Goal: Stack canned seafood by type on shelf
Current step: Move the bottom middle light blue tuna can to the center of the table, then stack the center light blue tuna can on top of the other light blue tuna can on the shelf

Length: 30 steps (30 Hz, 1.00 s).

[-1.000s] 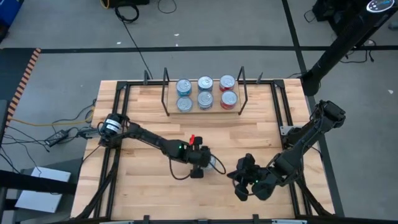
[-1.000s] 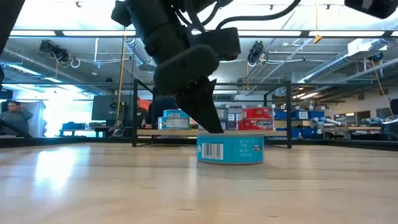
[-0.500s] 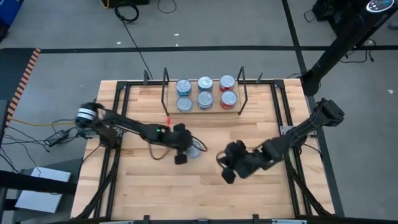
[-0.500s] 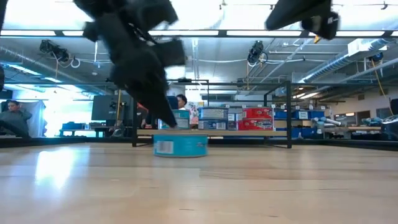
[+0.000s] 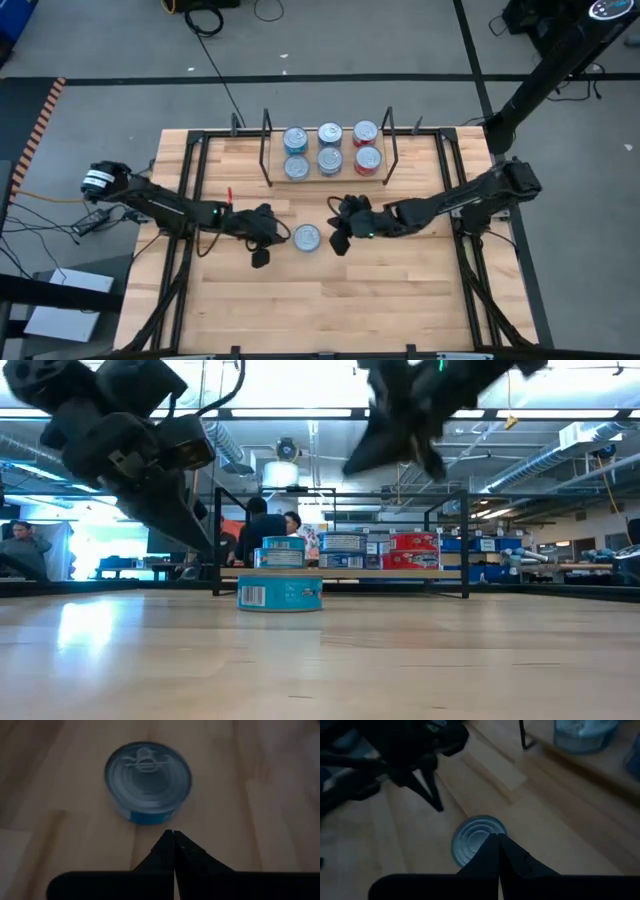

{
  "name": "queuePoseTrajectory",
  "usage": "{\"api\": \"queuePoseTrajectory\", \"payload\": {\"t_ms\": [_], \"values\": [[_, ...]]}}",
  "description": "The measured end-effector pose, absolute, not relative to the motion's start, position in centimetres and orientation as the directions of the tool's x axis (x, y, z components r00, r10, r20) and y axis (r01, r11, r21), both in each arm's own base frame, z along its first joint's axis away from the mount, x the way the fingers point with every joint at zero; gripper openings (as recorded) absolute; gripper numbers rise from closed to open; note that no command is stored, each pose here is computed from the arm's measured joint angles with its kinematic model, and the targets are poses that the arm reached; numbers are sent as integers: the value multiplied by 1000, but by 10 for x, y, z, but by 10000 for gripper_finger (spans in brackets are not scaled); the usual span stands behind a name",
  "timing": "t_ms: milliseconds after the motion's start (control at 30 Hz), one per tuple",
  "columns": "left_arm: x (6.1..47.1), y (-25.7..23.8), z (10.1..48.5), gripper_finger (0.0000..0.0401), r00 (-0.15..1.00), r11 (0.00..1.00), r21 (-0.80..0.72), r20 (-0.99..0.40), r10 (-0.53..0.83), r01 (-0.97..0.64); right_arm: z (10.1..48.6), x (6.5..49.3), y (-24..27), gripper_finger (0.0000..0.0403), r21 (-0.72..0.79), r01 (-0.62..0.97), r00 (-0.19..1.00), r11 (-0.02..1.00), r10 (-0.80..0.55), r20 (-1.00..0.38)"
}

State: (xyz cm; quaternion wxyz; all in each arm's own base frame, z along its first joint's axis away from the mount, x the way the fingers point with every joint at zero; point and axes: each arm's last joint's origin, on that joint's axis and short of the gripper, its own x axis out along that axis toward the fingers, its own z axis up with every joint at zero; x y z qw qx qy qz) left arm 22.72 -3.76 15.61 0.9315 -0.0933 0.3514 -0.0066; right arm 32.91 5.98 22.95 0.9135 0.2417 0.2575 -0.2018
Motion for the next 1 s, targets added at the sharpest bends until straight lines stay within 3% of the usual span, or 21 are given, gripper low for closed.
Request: {"api": "queuePoseTrajectory", "payload": {"t_ms": [300, 467, 1000], "values": [[232, -41, 136, 0, 775, 977, -213, -621, -114, -27, 156, 344, 27, 5, 272, 575, 686, 772, -273, -675], [236, -43, 125, 0, 744, 975, -220, -655, -129, -24, 126, 358, 22, 5, 301, 549, 697, 780, -228, -680], [271, -47, 113, 0, 736, 974, -227, -661, -144, -14, 97, 371, 24, 4, 403, 496, 740, 769, -132, -660]]}}
